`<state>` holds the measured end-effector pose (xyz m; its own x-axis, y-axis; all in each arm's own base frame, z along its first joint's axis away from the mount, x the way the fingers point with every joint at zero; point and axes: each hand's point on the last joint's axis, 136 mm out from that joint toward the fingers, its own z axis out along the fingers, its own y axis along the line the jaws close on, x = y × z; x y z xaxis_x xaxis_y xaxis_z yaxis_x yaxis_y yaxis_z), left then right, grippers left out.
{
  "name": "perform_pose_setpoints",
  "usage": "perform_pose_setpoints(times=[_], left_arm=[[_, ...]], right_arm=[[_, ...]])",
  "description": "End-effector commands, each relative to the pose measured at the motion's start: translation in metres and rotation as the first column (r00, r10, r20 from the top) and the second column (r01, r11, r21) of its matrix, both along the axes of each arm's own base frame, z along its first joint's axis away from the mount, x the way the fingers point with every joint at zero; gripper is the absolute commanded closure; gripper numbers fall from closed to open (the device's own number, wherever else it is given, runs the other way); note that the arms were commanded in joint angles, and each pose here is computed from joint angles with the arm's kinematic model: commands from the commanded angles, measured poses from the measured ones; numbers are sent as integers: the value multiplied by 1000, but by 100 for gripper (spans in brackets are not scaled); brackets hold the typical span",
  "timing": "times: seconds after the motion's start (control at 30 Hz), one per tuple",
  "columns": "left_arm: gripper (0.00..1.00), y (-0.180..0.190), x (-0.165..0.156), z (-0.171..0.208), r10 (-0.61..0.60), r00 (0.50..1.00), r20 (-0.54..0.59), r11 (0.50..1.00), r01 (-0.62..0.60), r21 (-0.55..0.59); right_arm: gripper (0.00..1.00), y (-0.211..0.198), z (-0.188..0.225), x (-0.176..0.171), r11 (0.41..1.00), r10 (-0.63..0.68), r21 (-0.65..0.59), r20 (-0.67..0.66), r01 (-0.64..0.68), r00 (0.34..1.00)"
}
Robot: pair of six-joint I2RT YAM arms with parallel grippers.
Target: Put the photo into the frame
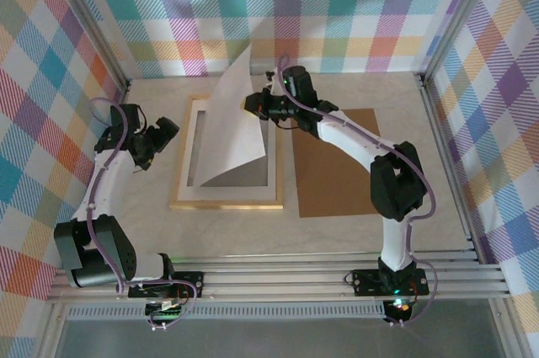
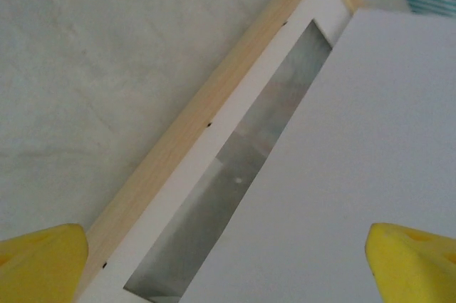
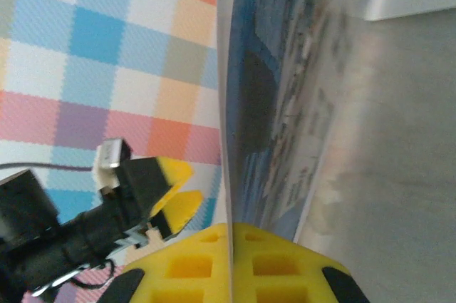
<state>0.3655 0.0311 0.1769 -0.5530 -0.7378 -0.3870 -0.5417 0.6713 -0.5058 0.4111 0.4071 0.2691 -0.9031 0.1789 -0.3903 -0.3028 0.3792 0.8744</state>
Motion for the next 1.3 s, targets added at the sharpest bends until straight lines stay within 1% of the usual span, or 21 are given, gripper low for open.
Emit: perform_pose_setpoints(times=[0.0,0.1,0.2,0.33,0.43,0.5,0.6,0.77,0.83,1.0,1.13,1.27], left_arm=[[0,5,-1,-1,-19,999,-36,1000,20,21],[0,14,-3,-15,12,999,-45,999,-11,31],[0,21,-6,-24,44,997,-60,999,-44,5],[0,31,-10,-18,68,996,-56,996,-65,55],[0,34,-12,-15,86,995,-41,995,-84,55],[0,35,-12,-15,92,995,-38,995,-90,45],[0,35,-12,-16,94,995,-43,995,-92,39],[0,35,-12,-15,92,995,-35,995,-91,35],[0,34,-12,-17,89,995,-38,996,-88,33],[0,31,-11,-17,79,996,-38,997,-79,19],[0,30,-10,-18,71,997,-37,997,-71,8],[0,27,-9,-21,64,997,-39,998,-65,-9]], right_arm=[[100,20,38,-10,994,62,86,50,-66,997],[100,36,49,-9,988,88,120,63,-96,994],[100,55,55,-10,978,123,159,67,-133,990],[100,69,42,-11,976,140,159,47,-146,989],[100,73,31,-15,974,149,167,36,-153,988],[100,75,32,-20,968,163,183,69,-173,984],[100,74,19,-25,978,146,140,81,-156,986],[100,60,-43,-27,996,76,45,-1,-76,997],[100,52,-66,-25,999,32,13,-45,-31,998],[100,28,-108,-21,993,-92,-88,-94,84,991],[100,11,-128,-18,978,-170,-141,-107,155,980],[100,4,-137,-15,970,-193,-167,-102,175,976]])
